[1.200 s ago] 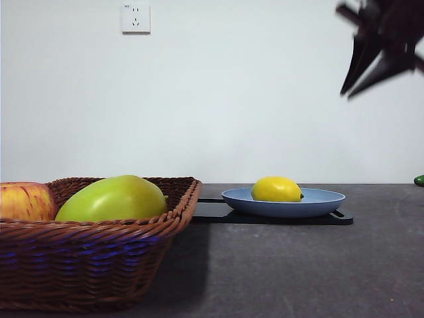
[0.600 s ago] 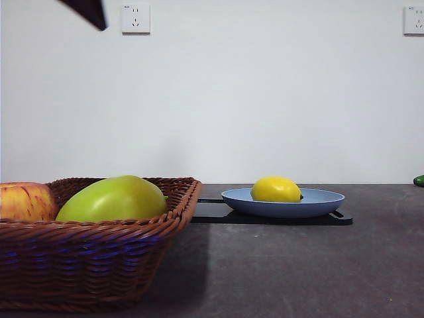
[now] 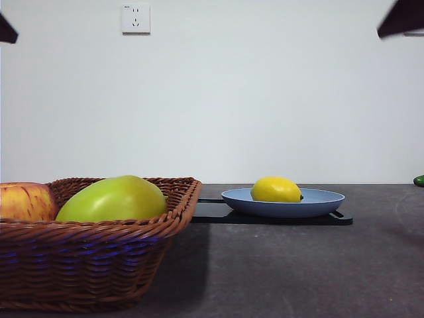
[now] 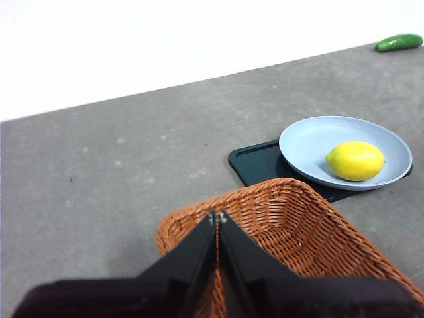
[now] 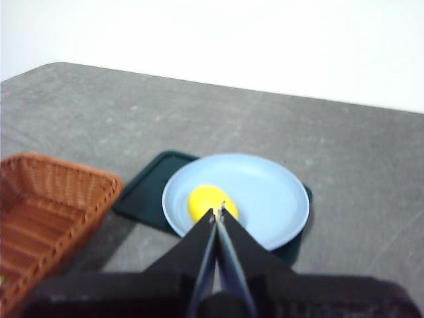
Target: Take the lemon from the basket,put the lemon in the plate,hand out the plate
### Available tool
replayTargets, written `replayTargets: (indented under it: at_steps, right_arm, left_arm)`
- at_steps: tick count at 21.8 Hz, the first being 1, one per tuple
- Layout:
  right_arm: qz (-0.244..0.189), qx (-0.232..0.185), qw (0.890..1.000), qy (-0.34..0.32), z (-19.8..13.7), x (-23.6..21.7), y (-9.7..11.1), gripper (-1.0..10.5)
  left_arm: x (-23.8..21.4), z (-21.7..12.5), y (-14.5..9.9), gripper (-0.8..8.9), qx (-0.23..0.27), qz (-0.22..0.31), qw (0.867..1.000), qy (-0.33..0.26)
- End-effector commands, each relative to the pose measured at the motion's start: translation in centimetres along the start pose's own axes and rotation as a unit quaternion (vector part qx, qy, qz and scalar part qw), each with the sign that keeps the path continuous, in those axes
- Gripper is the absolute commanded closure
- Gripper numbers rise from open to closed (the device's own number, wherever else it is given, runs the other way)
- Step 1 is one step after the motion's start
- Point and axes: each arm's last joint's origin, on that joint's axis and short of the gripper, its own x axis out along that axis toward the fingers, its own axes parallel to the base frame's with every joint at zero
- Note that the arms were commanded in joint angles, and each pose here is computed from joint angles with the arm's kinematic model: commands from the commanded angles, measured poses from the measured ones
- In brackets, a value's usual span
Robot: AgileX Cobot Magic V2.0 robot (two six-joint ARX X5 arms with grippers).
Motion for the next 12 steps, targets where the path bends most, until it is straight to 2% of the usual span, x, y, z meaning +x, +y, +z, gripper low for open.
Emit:
replayTargets:
  at_steps: [1,5,12]
  right_arm:
    - [0.002,0.013,1.0,-0.008,-0.48,-0.12,0.06,9.4]
    - [0.001,0.013,1.0,-0.009,-0.46,-0.13,0.03,9.4]
    - [0.002,0.014,1.0,-0.011,-0.42,-0.2,0.02,9.4]
  left_arm:
    - [-0.63,0.52,0.02,8.07,-0.019,-0.002,0.999,-0.03]
    - [-0.73,0.87,0.03,8.07,-0.017,-0.001,0.999,-0.048]
    - [-0.73,0.87,0.03,8.05,-0.017,-0.001,0.999,-0.048]
